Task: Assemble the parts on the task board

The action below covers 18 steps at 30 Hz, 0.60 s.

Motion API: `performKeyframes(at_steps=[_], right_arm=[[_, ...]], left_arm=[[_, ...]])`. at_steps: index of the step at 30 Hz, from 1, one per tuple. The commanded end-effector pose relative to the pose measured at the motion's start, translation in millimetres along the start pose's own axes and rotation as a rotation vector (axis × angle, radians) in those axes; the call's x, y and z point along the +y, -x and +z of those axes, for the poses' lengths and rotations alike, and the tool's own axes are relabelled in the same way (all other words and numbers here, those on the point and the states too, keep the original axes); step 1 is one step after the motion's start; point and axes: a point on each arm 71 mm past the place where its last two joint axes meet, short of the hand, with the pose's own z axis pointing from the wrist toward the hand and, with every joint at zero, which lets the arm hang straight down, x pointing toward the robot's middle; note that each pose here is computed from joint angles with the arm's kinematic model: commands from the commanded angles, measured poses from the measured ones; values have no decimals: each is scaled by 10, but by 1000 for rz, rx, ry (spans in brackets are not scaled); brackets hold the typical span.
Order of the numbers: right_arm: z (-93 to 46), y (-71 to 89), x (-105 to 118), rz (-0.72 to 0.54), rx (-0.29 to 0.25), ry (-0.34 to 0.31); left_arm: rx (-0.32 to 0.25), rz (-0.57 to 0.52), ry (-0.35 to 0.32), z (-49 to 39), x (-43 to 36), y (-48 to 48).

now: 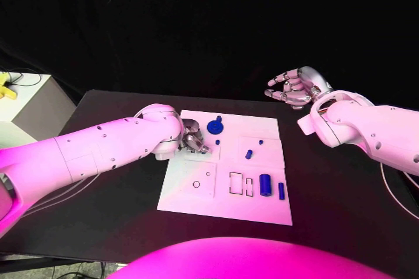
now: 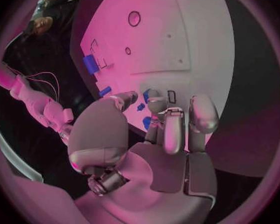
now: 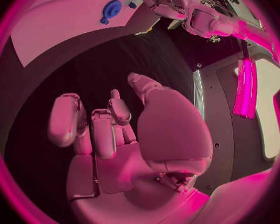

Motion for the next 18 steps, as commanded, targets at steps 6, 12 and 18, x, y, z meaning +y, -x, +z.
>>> performKeyframes(at_steps=[6,12,18], right_arm=[[-3,-10,3,0,11,6],[-8,2,4,-1,-1,11],[-8,7,1,-2,-5,12]], left_arm=[[-14,-4,-14,-40,-10,15],[-15,-14,-34,-118,-39,95],[6,-67,-69,-230,-66,262]])
